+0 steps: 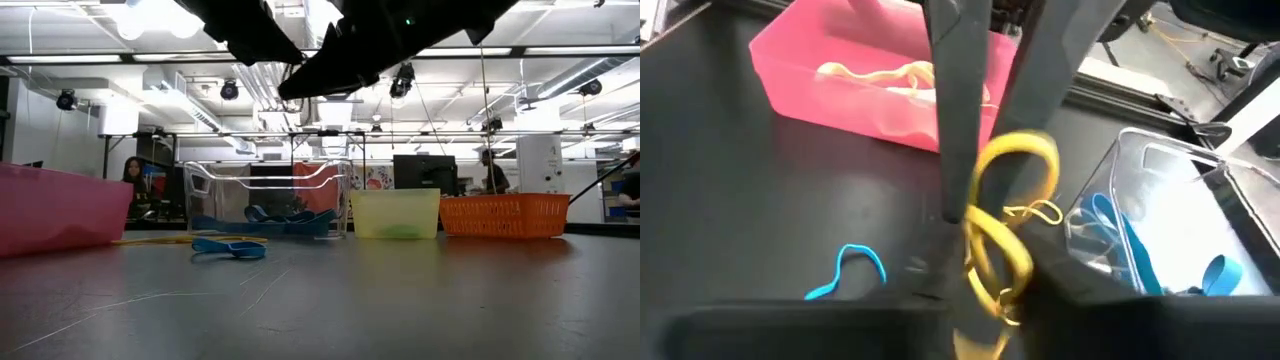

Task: Sort rubber bands into baskets
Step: Put the yellow rubber band into the orange bin

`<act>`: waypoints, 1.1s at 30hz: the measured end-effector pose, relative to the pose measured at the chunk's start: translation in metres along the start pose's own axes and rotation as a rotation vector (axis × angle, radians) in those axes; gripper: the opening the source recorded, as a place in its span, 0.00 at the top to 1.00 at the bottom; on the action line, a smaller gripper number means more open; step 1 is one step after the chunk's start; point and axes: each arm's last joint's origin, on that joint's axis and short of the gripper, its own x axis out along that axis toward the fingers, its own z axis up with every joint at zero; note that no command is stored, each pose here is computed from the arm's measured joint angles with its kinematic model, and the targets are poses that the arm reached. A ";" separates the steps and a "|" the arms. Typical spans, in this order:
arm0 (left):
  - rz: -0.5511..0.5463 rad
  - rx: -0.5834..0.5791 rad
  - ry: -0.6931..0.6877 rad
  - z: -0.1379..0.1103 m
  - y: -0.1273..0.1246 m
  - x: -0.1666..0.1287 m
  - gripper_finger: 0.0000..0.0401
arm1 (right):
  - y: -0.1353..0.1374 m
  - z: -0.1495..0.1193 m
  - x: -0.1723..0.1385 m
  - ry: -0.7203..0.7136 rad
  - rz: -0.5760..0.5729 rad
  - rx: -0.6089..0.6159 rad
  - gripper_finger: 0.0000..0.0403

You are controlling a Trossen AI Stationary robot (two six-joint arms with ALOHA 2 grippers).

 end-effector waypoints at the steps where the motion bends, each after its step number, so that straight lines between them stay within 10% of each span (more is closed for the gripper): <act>1: 0.000 0.000 0.001 0.000 0.000 0.000 1.00 | 0.000 0.000 0.000 0.000 -0.001 -0.007 0.85; 11: 0.019 -0.040 0.075 -0.006 0.002 -0.010 0.76 | -0.006 0.006 -0.022 0.095 0.013 -0.019 0.98; 17: 0.137 -0.108 0.315 -0.029 0.008 -0.023 0.58 | -0.033 -0.004 -0.068 0.573 -0.179 0.044 0.98; 23: 0.189 -0.174 0.481 -0.054 0.006 -0.009 0.58 | -0.064 -0.033 -0.115 0.890 -0.353 0.280 0.98; 33: 0.244 -0.240 0.743 -0.087 -0.001 0.021 0.61 | -0.088 -0.061 -0.155 0.890 -0.406 0.580 0.88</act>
